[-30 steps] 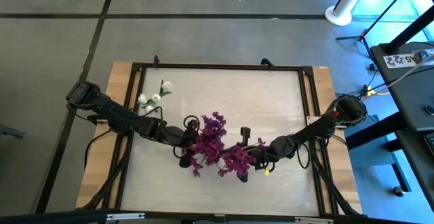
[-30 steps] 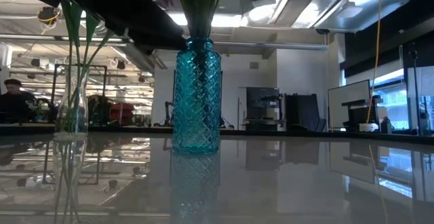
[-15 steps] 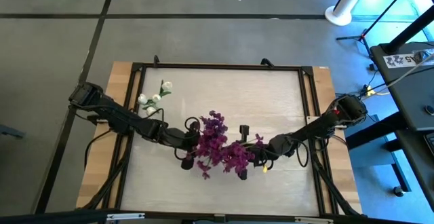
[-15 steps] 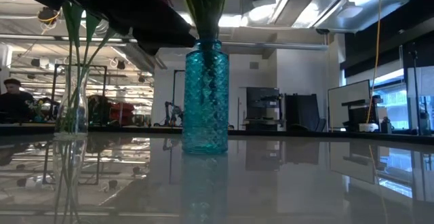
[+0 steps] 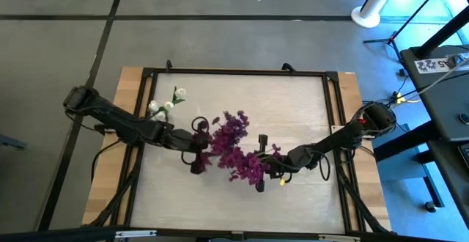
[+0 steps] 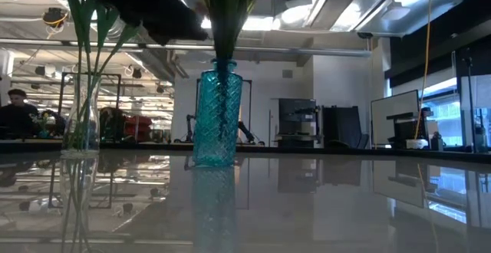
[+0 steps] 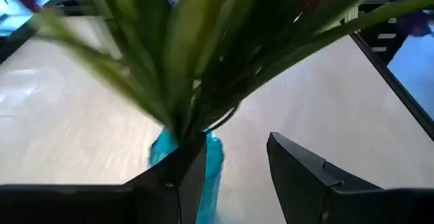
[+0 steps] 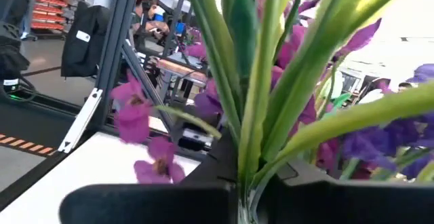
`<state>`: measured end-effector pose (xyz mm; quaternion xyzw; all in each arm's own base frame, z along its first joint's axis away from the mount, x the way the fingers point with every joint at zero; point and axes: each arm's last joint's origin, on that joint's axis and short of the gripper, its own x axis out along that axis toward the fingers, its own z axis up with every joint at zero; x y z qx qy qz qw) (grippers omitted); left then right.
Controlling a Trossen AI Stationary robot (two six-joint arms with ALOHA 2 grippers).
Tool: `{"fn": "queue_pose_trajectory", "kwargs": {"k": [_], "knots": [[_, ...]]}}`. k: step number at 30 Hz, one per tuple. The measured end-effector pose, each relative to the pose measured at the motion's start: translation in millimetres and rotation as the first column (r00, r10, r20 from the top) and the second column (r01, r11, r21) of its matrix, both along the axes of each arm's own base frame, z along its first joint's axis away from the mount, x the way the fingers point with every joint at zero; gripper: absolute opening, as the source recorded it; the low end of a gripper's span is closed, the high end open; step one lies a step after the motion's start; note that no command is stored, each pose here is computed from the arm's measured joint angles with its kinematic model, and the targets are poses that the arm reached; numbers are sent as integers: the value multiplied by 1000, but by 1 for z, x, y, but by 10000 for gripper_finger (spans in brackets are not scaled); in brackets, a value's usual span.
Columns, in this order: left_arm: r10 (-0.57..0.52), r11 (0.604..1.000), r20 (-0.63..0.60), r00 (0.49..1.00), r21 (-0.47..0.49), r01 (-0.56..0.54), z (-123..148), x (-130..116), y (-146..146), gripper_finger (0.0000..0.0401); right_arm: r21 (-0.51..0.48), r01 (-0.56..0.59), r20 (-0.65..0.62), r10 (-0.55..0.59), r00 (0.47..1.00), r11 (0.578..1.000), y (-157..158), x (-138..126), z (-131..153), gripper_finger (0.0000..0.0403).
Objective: Sort flowers into vase by color
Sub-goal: Put the violet flower into the transparent blue vase
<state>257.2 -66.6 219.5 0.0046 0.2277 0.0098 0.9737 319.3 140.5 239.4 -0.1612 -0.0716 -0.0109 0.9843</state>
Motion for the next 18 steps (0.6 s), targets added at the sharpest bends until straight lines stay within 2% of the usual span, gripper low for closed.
{"fn": "queue_pose_trajectory", "kwargs": {"k": [5, 7, 10, 15, 18], "knots": [[49, 998, -33, 998, 31, -48, 5, -5, 18, 153, 2, -2, 6, 2, 1000, 1000, 0, 0, 1, 17], [60, 998, -51, 997, 14, -60, 3, -3, 30, 153, 5, 3, 11, -3, 1000, 1000, 0, 0, 1, 17], [15, 999, -75, 997, -32, -18, -6, 2, 45, 153, 5, 29, 21, -29, 999, 1000, -1, 0, 2, 17], [-52, 999, -36, 998, -2, 52, -22, 13, 54, 153, 15, 71, 35, -72, 997, 997, -8, 2, 4, 17], [-92, 996, -37, 995, -20, 91, -29, 18, 54, 153, 39, 87, 41, -88, 995, 996, -16, 5, 5, 17]]}}
